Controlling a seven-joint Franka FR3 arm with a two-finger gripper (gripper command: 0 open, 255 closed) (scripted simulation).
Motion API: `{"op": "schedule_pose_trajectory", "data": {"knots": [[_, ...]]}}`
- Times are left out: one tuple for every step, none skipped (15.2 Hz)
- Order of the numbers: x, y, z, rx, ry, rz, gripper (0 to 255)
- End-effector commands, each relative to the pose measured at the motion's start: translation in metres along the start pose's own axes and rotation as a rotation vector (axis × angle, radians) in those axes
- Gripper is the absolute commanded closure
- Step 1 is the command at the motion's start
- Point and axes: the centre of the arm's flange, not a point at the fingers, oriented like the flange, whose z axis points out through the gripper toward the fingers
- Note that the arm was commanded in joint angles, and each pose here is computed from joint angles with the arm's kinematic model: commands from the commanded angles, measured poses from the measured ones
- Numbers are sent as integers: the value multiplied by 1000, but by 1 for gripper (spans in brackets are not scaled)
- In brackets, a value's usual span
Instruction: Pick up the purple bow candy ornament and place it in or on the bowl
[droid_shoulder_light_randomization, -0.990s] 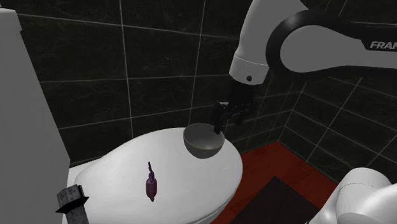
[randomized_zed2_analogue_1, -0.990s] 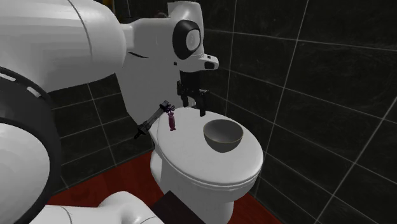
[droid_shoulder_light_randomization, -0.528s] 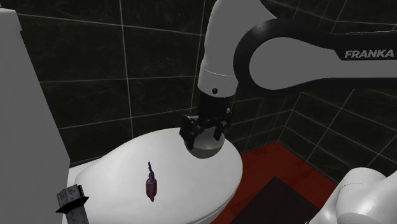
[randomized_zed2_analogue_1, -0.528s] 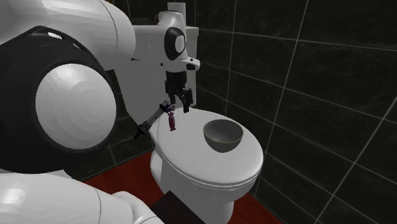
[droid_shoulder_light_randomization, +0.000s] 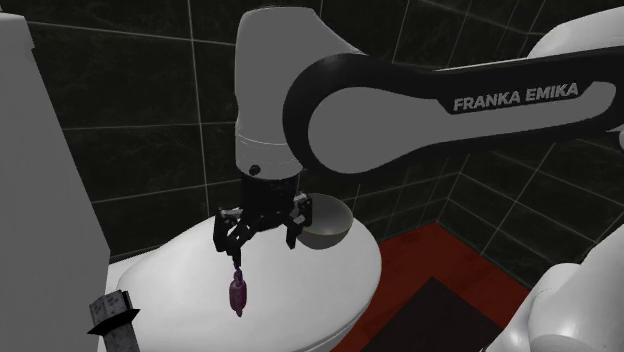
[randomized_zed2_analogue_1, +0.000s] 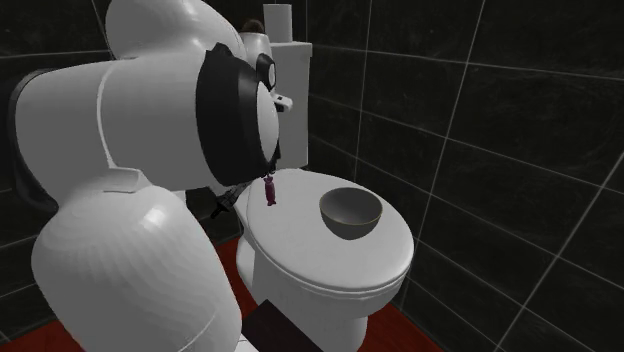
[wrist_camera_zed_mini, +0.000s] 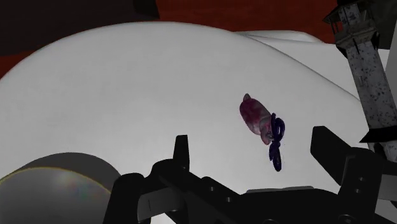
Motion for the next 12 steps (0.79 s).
{"op": "schedule_pose_trajectory", "data": {"knots": [[5,-24,8,0,-12,16,0],[6,-37,12,0,-17,22,0],[6,-38,12,0,-17,22,0],[6,-38,17,0,-17,22,0],[6,-38,22,0,-17,22,0],[6,-38,28,0,-17,22,0],[6,-38,33,0,-17,22,0],[6,-38,38,0,-17,22,0],[6,-38,43,0,-17,22,0],[6,-38,52,0,-17,22,0],[6,-38,52,0,-17,22,0],[6,-38,52,0,-17,22,0]]}}
